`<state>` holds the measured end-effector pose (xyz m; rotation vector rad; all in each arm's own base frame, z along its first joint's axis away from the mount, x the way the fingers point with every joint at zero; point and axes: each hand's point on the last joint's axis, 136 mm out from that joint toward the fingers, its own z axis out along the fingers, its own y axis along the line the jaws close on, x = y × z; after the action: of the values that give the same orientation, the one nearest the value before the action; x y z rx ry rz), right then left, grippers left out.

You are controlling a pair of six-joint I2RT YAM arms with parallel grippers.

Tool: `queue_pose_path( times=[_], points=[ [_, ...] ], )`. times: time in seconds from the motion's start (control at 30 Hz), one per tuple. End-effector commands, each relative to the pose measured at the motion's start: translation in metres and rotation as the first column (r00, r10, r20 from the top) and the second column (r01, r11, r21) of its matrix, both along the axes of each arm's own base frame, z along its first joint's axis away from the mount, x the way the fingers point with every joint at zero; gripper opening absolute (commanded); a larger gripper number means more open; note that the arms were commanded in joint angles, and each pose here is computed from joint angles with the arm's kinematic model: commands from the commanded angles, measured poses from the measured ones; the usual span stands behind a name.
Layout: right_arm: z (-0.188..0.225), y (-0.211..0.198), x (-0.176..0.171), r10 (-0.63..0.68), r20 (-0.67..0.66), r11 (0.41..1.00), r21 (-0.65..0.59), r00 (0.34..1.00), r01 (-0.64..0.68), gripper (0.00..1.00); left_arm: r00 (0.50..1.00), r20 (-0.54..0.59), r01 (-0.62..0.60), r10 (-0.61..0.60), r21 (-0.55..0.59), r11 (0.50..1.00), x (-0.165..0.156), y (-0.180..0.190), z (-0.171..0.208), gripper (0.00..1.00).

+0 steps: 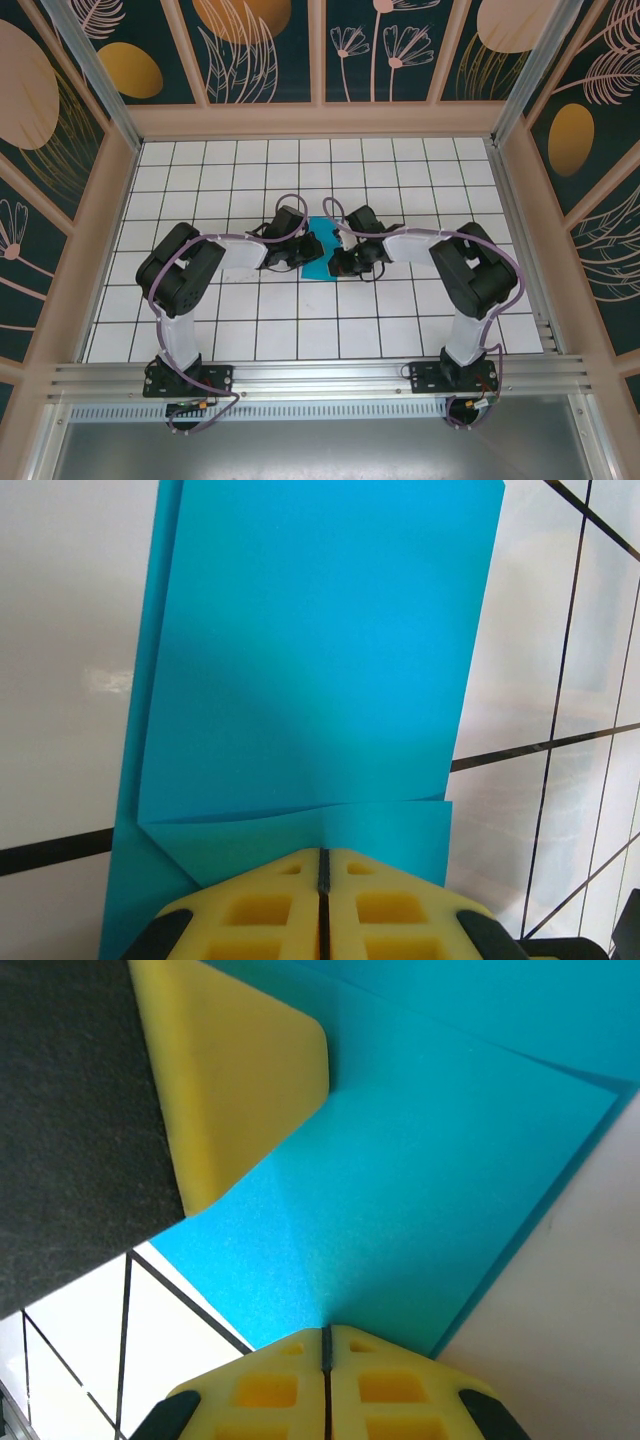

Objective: Fold a paper plane with a square sheet of paper (pick it up from the middle)
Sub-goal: Fold the triangle a second time at the center of the table.

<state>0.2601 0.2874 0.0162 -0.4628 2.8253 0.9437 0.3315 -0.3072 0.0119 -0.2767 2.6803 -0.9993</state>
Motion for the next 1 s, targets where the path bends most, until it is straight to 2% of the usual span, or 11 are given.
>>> queue_pose_path(
  times=[0.0,0.17,0.47,0.73,0.97],
  points=[
    [-0.017,-0.022,-0.038,0.025,-0.107,0.997,-0.073,0.994,-0.033,0.09,0.985,-0.158,-0.031,0.063,0.192,0.981,-0.035,0.039,-0.060,0.10],
    [-0.010,-0.027,-0.045,0.028,-0.111,0.997,-0.067,0.993,-0.036,0.08,0.985,-0.160,-0.031,0.062,0.191,0.981,-0.035,0.039,-0.060,0.10],
    [0.035,0.000,0.006,-0.045,0.044,0.998,0.039,0.998,0.043,0.08,0.988,-0.148,-0.025,0.051,0.170,0.985,-0.033,0.035,-0.055,0.10],
    [0.027,0.014,0.025,-0.051,0.041,0.998,0.045,0.998,0.049,0.08,0.988,-0.147,-0.024,0.048,0.160,0.987,-0.032,0.033,-0.054,0.10],
    [0.014,0.015,0.027,-0.047,0.023,0.999,0.024,0.999,0.047,0.08,0.988,-0.146,-0.025,0.047,0.149,0.988,-0.031,0.031,-0.051,0.10]
  ],
)
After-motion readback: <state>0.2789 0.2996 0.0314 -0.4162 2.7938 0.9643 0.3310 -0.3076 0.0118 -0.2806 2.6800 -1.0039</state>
